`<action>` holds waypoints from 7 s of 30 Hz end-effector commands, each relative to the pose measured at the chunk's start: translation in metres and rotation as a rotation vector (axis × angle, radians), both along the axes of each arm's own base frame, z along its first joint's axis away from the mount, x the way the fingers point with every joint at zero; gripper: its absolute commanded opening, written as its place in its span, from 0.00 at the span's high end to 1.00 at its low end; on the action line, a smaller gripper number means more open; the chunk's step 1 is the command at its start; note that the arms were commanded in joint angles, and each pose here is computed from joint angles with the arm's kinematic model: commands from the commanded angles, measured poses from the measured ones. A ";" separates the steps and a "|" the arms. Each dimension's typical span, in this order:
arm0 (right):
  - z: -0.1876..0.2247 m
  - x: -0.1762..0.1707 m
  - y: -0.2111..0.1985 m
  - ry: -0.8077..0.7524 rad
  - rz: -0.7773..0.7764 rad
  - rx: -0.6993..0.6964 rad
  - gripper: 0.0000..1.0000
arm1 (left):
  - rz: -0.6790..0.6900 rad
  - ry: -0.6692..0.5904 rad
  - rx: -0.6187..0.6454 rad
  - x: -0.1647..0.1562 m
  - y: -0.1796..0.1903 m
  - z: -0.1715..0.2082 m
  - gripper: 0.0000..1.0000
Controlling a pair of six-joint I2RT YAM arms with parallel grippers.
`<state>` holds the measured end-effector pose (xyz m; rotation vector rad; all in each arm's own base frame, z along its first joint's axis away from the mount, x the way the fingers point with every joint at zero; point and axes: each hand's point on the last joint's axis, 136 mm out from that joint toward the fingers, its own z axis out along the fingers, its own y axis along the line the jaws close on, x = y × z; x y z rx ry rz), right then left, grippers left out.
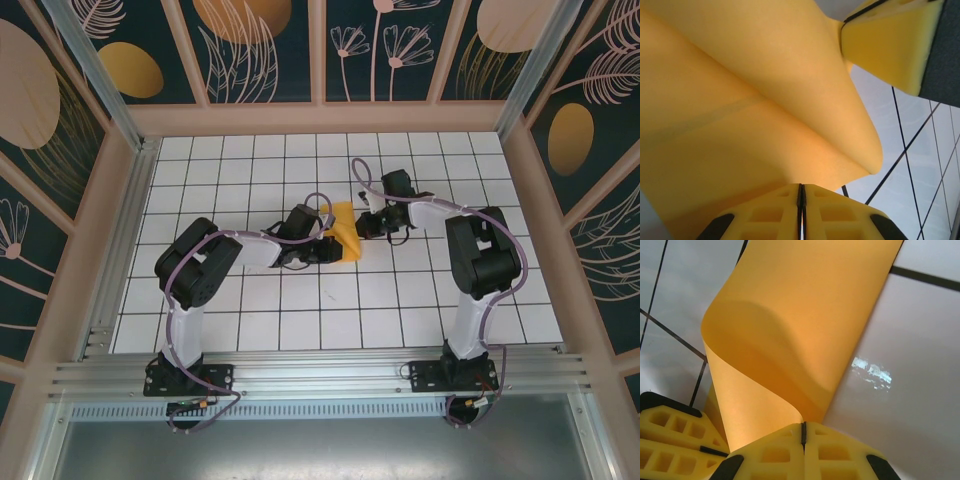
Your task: Fold a paper plane with a square sheet of paper (pick it up from the middle)
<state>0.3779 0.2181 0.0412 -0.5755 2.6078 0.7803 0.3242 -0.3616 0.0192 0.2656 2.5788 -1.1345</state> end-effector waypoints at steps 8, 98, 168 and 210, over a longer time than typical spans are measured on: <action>-0.010 -0.007 0.011 0.052 0.074 0.003 0.99 | 0.011 -0.008 0.077 0.002 0.012 -0.007 0.86; -0.001 0.010 0.022 0.040 0.066 0.059 0.83 | 0.363 -0.073 -0.113 0.073 -0.001 0.016 0.82; -0.006 0.006 0.020 0.143 0.049 0.170 0.99 | 0.406 -0.167 -0.174 0.106 0.016 0.068 0.68; 0.013 -0.022 0.040 0.099 0.040 0.203 1.00 | 0.093 -0.048 -0.058 0.124 -0.037 0.021 0.72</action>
